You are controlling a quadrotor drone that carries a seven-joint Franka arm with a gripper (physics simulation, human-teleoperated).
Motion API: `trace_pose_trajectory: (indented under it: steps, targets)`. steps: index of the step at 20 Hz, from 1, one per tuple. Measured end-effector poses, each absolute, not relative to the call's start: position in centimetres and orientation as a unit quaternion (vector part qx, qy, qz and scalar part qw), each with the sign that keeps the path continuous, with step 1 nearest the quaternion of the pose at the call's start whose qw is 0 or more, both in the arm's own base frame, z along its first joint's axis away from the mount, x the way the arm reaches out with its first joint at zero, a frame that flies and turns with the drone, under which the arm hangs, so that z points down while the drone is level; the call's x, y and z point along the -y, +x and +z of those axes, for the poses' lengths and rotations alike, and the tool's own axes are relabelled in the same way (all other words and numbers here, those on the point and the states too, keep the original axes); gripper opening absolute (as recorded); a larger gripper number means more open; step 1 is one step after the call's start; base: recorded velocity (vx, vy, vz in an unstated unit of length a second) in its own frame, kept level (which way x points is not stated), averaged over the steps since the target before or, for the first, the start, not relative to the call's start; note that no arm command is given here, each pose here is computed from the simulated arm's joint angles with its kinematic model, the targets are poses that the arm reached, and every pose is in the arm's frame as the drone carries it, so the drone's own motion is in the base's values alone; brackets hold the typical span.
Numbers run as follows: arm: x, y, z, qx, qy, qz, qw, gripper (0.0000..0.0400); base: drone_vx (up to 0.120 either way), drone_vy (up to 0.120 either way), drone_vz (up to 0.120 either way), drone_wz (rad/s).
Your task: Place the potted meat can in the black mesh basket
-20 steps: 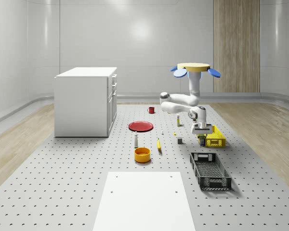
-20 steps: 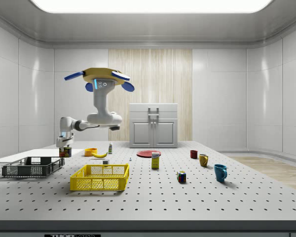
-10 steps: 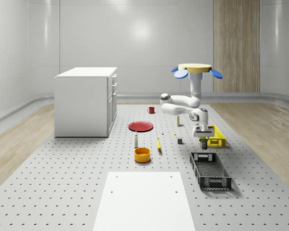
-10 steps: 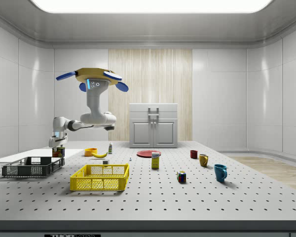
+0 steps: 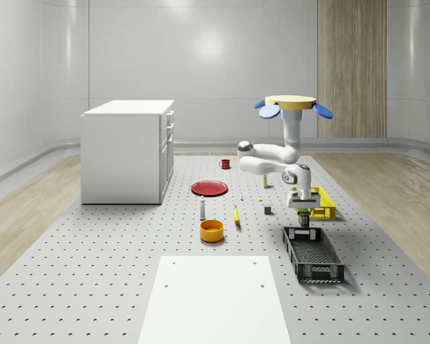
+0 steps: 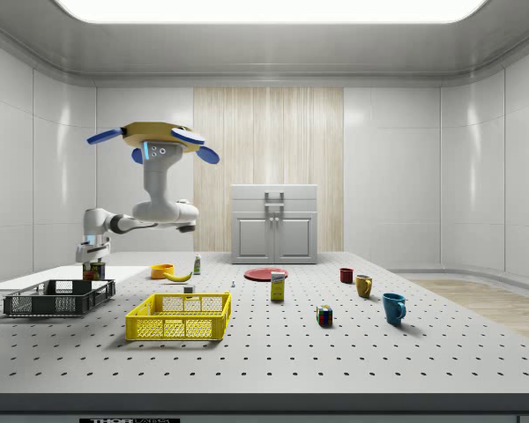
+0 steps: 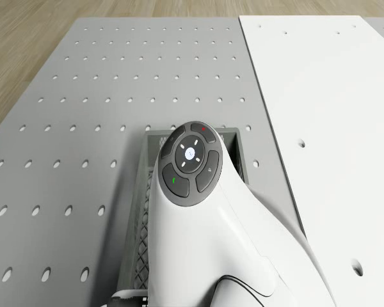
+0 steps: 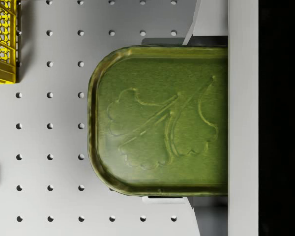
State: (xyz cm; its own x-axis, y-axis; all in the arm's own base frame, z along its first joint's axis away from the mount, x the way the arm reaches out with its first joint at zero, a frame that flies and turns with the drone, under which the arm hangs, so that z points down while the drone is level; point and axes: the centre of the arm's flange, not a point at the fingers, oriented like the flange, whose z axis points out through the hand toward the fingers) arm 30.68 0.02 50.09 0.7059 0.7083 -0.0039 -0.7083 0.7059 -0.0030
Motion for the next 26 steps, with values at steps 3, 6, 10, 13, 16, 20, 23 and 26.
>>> trace_pose_trajectory:
  steps: [3,6,10,13,16,20,23,26]
  targets:
    - [-0.02,30.68,50.09,-0.001,-0.002,0.383,0.924,0.0288,0.12,0.0,0.0,0.0]
    - [-0.02,30.68,50.09,-0.001,-0.002,0.383,0.924,0.0288,0.12,0.0,0.0,0.0]
    - [-0.02,30.68,50.09,-0.001,-0.002,0.383,0.924,0.0288,0.12,0.0,-0.06,0.0]
    - [-0.02,30.68,50.09,-0.001,-0.002,0.383,0.924,0.0288,0.12,0.0,-0.093,0.0]
    - [-0.02,30.68,50.09,-0.001,-0.002,0.383,0.924,0.0288,0.12,0.0,-0.12,0.0]
    - [-0.02,30.68,50.09,-0.001,-0.002,0.383,0.924,0.0288,0.12,0.0,-0.09,0.0]
    - [-0.02,30.68,50.09,-0.001,-0.002,0.383,0.924,0.0288,0.12,0.0,0.0,0.0]
    - [-0.02,30.68,50.08,-0.001,-0.002,0.383,0.924,0.0304,0.08,0.0,0.0,0.0]
